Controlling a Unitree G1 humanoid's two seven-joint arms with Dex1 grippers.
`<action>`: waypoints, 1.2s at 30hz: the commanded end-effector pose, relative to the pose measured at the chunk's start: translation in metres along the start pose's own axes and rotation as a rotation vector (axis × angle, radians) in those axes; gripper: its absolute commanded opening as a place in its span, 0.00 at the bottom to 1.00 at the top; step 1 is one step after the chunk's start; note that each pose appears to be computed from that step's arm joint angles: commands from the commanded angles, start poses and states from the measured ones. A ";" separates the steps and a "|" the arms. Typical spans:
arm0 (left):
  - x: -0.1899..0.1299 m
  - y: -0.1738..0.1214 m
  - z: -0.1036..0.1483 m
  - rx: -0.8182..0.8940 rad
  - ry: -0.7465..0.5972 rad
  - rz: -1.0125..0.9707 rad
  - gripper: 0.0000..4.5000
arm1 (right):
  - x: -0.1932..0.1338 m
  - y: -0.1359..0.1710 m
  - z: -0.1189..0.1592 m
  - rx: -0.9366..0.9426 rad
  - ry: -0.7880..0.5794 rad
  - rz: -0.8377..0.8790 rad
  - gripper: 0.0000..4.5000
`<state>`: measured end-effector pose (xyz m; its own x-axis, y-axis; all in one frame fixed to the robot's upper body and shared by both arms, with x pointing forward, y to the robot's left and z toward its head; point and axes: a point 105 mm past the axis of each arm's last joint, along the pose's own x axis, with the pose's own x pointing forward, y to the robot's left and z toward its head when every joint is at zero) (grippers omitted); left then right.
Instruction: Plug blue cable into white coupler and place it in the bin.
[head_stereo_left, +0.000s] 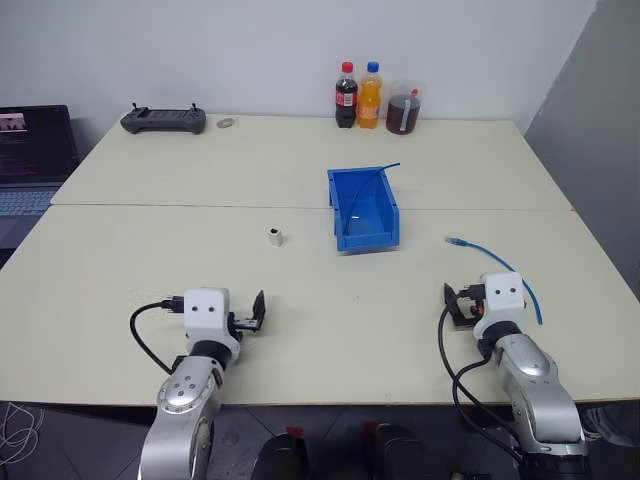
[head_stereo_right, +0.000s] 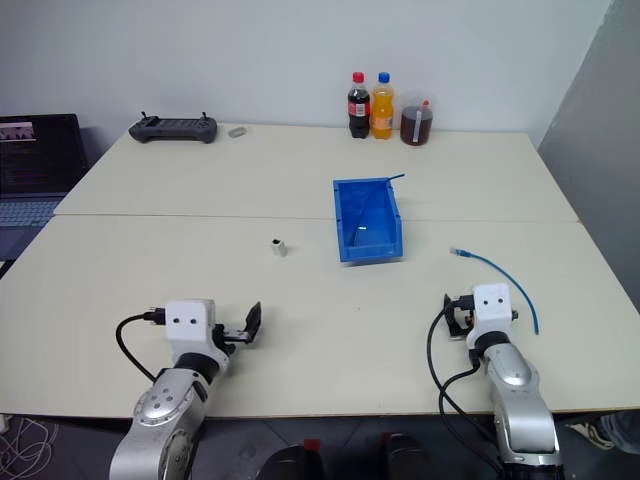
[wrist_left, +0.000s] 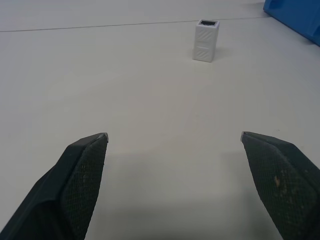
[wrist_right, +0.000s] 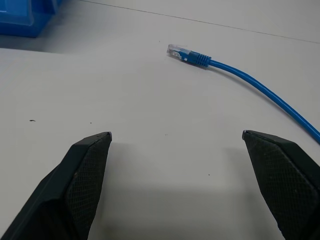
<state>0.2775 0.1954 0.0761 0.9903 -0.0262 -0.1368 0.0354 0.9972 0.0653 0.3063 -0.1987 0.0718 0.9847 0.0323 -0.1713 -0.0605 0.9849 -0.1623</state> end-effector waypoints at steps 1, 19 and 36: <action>-0.003 -0.021 0.023 0.007 -0.082 -0.147 1.00 | -0.003 -0.006 0.017 -0.008 -0.054 0.012 0.99; 0.026 -0.187 0.078 0.313 -0.256 -1.159 1.00 | 0.056 -0.110 0.033 -0.129 0.065 0.200 0.99; 0.037 -0.194 0.094 0.336 -0.290 -1.191 1.00 | 0.065 -0.101 -0.004 0.001 0.312 0.473 0.61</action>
<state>0.3211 -0.0050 0.1363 0.3193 -0.9411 -0.1109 0.9219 0.2814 0.2664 0.3807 -0.2985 0.0854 0.7874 0.4032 -0.4662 -0.4667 0.8841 -0.0236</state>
